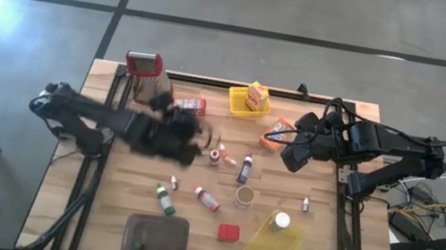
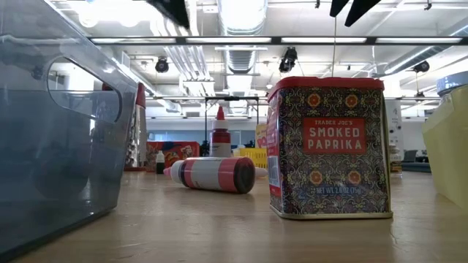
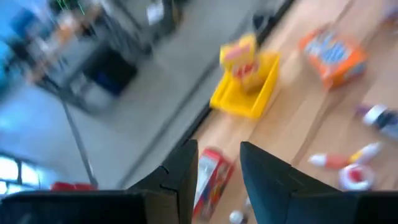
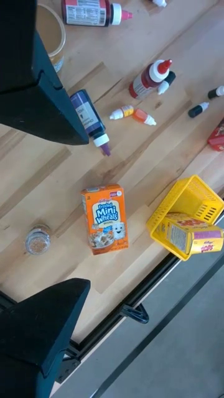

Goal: Pick & Place Kitchen Items
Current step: Put the light green food coloring bottle into the black bin

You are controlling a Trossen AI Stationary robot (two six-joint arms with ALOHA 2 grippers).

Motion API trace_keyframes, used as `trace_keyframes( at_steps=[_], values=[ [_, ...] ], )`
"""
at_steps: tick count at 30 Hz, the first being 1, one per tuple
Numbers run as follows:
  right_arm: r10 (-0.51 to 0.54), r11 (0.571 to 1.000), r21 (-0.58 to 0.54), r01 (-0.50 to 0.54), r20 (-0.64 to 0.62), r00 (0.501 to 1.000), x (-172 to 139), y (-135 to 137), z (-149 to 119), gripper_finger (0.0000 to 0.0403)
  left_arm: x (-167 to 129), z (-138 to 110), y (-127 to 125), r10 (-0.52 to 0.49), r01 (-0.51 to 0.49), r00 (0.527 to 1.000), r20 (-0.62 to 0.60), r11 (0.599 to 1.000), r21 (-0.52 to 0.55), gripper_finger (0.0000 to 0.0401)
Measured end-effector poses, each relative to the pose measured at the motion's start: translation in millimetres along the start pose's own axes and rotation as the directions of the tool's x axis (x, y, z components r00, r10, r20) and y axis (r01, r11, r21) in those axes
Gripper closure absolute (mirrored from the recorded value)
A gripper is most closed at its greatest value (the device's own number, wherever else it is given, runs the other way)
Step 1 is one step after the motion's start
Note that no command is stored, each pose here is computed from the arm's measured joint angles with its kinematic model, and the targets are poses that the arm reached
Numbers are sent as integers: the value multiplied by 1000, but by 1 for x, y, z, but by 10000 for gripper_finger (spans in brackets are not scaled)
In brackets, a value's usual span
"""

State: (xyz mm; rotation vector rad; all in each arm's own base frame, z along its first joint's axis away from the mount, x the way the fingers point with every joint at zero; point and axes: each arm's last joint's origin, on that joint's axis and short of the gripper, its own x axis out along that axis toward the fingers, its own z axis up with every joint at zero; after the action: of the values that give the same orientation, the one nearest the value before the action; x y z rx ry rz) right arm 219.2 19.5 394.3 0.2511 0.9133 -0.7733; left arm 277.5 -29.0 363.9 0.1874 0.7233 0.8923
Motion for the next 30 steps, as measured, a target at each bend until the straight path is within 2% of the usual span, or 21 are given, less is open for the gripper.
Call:
trace_keyframes(
  at_steps=[3, 7, 9, 13, 17, 21, 30],
  values=[
    [0, 1000, 0, 0, 0, 1000, 0, 0, 0, 39, 34, 6, 27, -88, 84, 985, -150, 996, -37, 275],
    [0, 1000, 0, 0, 0, 1000, 0, 0, 0, 39, 73, 5, 62, -241, 191, 923, -300, 964, -184, 275],
    [0, 1000, 0, 0, 0, 1000, 0, 0, 0, 39, 91, 0, 76, -252, 166, 906, -339, 951, -262, 275],
    [1, 1000, 0, -1, 0, 1000, 0, 0, 0, 39, 117, -18, 94, -199, 43, 884, -424, 936, -348, 275],
    [1, 1000, 0, -1, 0, 1000, 0, 0, 0, 39, 131, -38, 95, -182, -38, 849, -496, 916, -400, 275],
    [1, 1000, 1, -1, 0, 1000, 0, 0, 0, 39, 139, -53, 88, -192, -37, 828, -527, 919, -393, 275],
    [0, 1000, 0, 0, 0, 1000, 0, 0, 0, 39, 148, -63, 81, -195, -3, 833, -518, 934, -357, 275]
  ],
)
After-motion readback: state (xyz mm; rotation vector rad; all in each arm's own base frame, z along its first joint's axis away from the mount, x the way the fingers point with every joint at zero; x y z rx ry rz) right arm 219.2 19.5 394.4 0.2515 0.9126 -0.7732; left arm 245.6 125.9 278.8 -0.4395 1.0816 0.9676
